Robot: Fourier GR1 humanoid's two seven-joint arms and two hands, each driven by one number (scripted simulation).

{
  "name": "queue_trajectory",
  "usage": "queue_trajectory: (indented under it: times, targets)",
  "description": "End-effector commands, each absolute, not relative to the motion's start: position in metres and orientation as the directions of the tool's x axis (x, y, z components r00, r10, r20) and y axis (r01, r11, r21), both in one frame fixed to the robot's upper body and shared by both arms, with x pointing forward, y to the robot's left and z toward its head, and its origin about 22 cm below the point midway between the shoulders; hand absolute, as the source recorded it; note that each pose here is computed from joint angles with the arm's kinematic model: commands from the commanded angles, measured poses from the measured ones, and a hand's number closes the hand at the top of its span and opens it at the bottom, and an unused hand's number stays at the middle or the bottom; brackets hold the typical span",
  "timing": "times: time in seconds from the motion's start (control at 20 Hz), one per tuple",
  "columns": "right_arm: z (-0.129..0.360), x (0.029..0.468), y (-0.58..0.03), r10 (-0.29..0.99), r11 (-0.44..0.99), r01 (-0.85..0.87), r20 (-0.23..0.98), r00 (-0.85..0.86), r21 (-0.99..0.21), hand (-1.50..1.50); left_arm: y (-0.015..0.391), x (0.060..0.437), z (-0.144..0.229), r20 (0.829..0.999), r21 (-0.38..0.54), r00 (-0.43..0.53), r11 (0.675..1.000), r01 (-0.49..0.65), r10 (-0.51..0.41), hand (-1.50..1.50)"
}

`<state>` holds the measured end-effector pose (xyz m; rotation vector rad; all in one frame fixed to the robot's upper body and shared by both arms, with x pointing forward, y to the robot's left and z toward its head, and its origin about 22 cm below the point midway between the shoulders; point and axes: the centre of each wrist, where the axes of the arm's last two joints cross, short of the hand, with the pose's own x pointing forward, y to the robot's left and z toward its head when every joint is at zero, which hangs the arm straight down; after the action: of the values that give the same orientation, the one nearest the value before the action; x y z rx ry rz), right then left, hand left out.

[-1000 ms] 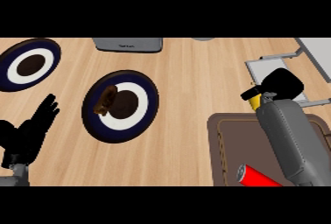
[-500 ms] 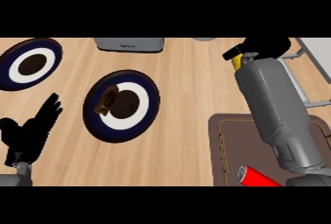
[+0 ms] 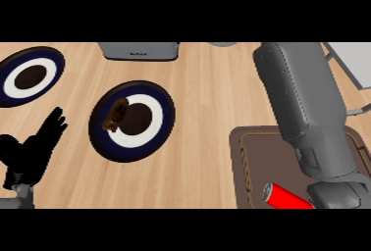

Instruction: Pick the lemon from the tray and place it in the tiered shelf

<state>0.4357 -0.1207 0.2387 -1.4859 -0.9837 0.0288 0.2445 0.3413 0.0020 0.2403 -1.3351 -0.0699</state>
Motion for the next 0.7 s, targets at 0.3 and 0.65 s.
queue_trajectory:
  times: [0.3,0.65]
  targets:
    - [0.311,0.432,-0.11,0.399,0.028,0.69,0.641,0.656,-0.724,1.5,0.335,0.24,0.004,0.952,0.231,0.229,0.969,-0.089,-0.206,0.0]
    - [0.333,0.443,-0.135,0.348,-0.123,0.575,0.508,0.788,-0.809,1.5,0.341,0.245,0.002,0.958,0.2,0.228,0.975,-0.094,-0.174,0.0]
